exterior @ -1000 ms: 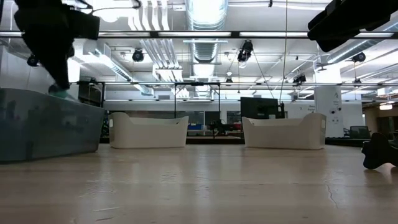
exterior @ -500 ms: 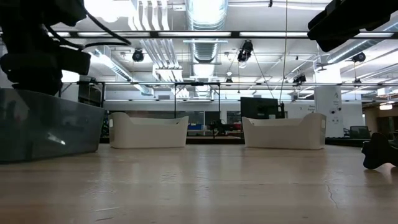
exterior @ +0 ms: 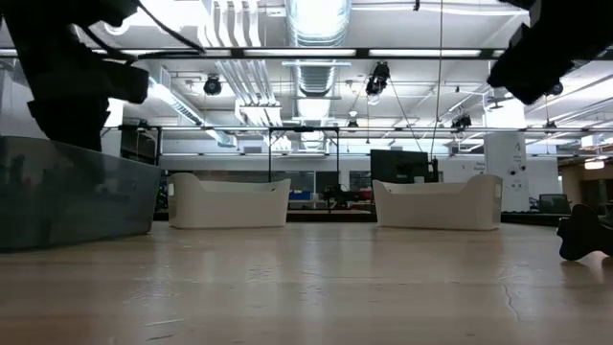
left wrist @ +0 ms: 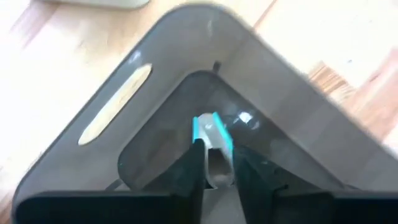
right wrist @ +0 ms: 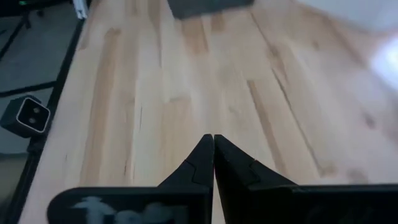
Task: Pick and place Stapler, Stapler remover, tape
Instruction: Put the black staple remover into the black bin
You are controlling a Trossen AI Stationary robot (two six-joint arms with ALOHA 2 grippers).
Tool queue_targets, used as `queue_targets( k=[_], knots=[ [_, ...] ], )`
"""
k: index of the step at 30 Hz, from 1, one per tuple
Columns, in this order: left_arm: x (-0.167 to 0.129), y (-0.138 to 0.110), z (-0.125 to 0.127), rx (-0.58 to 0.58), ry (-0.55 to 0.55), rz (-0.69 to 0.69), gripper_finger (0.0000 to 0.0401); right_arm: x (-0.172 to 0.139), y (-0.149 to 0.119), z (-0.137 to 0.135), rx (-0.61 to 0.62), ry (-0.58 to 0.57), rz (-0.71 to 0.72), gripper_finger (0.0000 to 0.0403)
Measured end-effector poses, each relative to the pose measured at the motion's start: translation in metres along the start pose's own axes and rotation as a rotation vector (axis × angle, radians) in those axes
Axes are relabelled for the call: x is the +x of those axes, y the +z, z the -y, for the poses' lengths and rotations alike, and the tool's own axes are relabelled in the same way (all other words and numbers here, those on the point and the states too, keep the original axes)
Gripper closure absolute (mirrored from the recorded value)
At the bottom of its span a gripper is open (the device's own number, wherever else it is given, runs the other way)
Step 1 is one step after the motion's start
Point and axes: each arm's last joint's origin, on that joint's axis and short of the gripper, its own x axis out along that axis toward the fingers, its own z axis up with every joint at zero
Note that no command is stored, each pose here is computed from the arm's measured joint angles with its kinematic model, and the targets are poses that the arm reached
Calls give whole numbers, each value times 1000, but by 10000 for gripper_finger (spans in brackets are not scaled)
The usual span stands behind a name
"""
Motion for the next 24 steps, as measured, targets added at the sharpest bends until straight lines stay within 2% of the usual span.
queue_targets(
  k=[5,10,18,21,24],
  knots=[
    [-10,10,8,20,-56,59,263,0,-6,3,157,1,-88,376],
    [-24,29,29,95,-236,231,231,0,-13,6,216,-31,-129,337],
    [-58,60,64,219,-645,691,220,-1,-31,19,403,-159,-256,289],
    [-68,64,69,239,-726,824,220,0,-39,20,433,-151,-279,282],
    [-74,64,72,259,-757,875,220,1,-46,19,483,-117,-299,278]
  ],
)
